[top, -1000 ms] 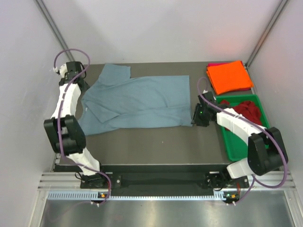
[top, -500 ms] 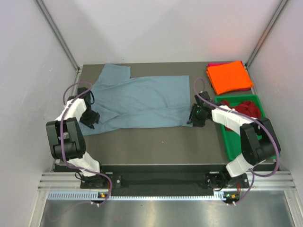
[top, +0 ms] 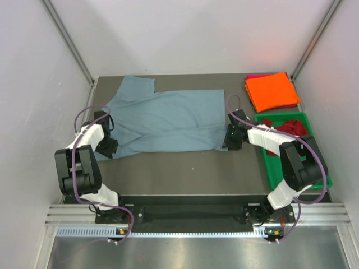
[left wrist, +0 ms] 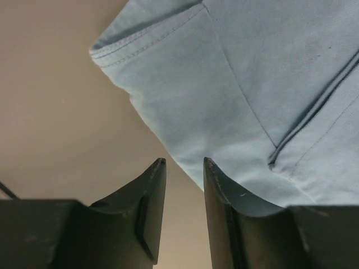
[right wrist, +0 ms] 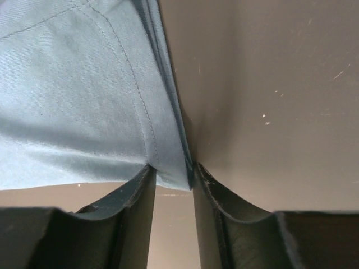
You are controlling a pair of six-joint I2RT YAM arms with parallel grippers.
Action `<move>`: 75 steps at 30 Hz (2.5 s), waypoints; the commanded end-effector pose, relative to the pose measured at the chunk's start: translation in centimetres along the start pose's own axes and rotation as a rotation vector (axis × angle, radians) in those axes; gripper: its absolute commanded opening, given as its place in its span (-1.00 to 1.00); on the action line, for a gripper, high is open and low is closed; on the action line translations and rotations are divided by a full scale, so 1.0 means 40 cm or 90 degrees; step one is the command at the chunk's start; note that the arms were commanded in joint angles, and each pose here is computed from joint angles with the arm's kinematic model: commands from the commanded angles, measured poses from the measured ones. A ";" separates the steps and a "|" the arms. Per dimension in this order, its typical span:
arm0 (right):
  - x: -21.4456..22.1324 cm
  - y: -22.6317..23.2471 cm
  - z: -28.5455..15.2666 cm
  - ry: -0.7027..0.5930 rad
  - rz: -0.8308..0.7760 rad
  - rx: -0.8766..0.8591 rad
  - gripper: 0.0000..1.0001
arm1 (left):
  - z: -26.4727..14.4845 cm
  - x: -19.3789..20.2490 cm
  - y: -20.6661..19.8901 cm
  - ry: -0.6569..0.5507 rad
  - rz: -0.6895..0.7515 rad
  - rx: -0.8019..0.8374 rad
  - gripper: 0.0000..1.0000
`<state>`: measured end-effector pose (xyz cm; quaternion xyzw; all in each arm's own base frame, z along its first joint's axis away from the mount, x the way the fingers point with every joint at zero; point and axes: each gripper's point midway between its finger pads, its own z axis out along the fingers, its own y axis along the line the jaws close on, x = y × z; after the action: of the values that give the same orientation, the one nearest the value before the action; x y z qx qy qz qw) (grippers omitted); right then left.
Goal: Fold and stack the t-shirts
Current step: Fold the tshirt
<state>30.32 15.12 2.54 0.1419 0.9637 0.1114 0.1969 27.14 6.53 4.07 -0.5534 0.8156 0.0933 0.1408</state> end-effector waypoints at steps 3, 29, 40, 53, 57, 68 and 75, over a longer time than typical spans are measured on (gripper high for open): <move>-0.022 -0.003 -0.002 -0.043 -0.025 0.012 -0.57 | 0.021 -0.016 -0.016 -0.040 -0.017 0.017 -0.49; -0.006 -0.011 -0.070 -0.074 -0.076 -0.013 -1.00 | -0.071 -0.050 -0.001 -0.085 -0.146 0.039 0.02; -0.012 0.011 -0.084 -0.074 -0.081 -0.038 -1.00 | 0.008 0.005 -0.023 -0.030 -0.163 0.031 -0.06; 0.017 -0.011 -0.090 -0.070 -0.079 -0.037 -1.00 | 0.051 -0.024 -0.002 -0.093 -0.147 0.015 -0.77; 0.021 -0.033 -0.086 -0.068 -0.091 -0.012 -1.00 | 0.024 -0.059 0.012 -0.128 -0.126 -0.005 -1.00; 0.047 -0.107 -0.118 -0.087 -0.114 0.040 -1.00 | -0.011 -0.100 0.092 -0.190 -0.056 -0.089 -1.00; 0.084 -0.109 -0.134 -0.079 -0.124 0.012 -1.00 | -0.001 -0.083 0.131 -0.181 -0.024 -0.128 -1.00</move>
<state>24.82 12.31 4.93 0.0684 0.9588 0.0990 0.2574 24.71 9.46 3.79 -0.5774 0.7706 0.1939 0.1874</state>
